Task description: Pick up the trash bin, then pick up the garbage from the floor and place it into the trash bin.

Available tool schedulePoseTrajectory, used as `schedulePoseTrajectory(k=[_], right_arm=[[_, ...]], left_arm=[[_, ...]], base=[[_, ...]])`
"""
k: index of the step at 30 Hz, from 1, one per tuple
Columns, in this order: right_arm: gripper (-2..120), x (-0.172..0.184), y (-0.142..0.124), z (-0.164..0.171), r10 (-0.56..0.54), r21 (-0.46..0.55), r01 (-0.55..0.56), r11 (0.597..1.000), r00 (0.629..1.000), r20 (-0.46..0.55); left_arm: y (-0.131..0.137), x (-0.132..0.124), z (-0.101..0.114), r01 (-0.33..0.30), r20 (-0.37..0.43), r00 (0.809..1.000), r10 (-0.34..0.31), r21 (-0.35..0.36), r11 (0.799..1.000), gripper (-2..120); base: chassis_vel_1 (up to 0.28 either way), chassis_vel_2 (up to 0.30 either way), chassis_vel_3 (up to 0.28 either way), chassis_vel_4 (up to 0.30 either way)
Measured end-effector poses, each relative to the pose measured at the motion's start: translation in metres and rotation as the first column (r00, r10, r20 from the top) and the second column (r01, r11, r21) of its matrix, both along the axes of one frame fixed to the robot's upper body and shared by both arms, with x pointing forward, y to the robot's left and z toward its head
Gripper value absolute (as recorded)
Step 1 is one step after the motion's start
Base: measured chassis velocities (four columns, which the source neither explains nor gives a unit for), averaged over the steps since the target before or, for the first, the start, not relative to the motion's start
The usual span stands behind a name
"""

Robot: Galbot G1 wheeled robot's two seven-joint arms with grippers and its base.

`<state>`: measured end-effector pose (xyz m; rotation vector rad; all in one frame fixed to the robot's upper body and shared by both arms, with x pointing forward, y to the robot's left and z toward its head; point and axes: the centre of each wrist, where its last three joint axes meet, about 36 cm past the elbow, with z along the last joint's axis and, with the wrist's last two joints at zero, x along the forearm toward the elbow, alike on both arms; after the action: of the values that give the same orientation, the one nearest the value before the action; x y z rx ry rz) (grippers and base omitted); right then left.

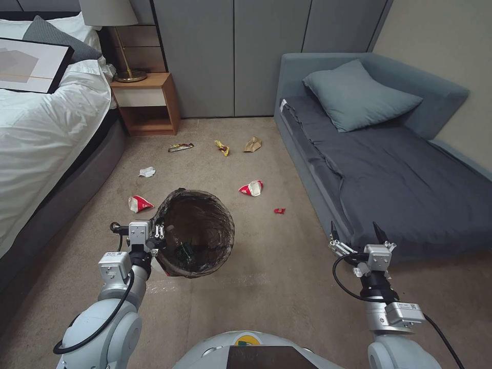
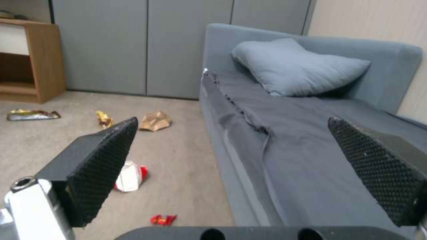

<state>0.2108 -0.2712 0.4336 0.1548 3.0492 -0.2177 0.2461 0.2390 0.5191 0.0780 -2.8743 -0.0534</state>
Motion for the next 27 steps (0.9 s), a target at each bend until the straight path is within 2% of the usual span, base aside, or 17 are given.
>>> schedulePoseTrajectory(k=[27], right_arm=[[100, -0.0008, 0.0040, 0.0014, 0.009, 0.001, -0.009, 1.000, 1.000, 0.002]], left_arm=[[-0.0009, -0.0016, 0.0027, 0.008, 0.002, 1.000, -0.008, -0.006, 1.000, 7]], base=[[-0.119, 0.117, 0.120, -0.112]])
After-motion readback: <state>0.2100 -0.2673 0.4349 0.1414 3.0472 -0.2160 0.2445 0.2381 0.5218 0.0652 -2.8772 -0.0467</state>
